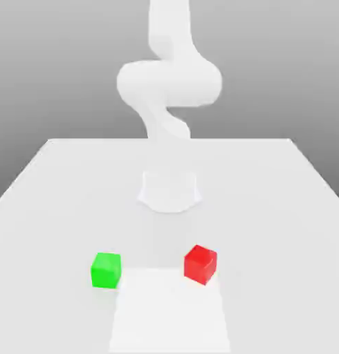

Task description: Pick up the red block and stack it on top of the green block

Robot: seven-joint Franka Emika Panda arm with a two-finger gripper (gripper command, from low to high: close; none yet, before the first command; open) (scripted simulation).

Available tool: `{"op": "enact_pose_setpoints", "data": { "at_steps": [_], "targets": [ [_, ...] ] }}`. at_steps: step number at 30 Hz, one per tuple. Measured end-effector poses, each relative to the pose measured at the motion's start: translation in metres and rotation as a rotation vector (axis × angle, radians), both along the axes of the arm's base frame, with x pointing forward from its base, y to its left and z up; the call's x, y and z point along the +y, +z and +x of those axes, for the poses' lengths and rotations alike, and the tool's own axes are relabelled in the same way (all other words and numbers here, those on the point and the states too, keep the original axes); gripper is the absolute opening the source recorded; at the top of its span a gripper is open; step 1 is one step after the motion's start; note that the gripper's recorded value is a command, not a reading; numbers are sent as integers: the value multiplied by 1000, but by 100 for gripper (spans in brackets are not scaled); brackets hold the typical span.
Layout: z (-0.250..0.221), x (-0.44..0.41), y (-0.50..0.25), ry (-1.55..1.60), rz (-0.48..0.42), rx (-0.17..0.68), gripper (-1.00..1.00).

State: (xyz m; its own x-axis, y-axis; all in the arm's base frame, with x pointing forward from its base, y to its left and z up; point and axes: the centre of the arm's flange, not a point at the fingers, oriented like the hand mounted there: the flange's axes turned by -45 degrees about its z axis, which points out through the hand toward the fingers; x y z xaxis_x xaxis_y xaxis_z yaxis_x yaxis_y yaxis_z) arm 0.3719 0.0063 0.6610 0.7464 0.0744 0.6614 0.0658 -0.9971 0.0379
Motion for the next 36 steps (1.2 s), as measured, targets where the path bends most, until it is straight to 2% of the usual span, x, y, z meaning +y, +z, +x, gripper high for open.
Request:
{"op": "enact_pose_setpoints", "data": {
  "at_steps": [4, 9, 12, 18, 23, 24, 31, 36],
  "targets": [
    [32, 15, -99, 156, -91, 143, 0],
    [36, 34, -225, 371, -191, 318, 0],
    [19, 44, -300, 518, -246, 427, 0],
    [-43, 58, -453, 829, -334, 638, 0],
    [-54, 58, -507, 867, -344, 664, 0],
    [-55, 58, -514, 867, -345, 665, -100],
    [-55, 58, -515, 868, -344, 666, -100],
    [-53, 58, -481, 869, -343, 666, -100]
  ]
}}
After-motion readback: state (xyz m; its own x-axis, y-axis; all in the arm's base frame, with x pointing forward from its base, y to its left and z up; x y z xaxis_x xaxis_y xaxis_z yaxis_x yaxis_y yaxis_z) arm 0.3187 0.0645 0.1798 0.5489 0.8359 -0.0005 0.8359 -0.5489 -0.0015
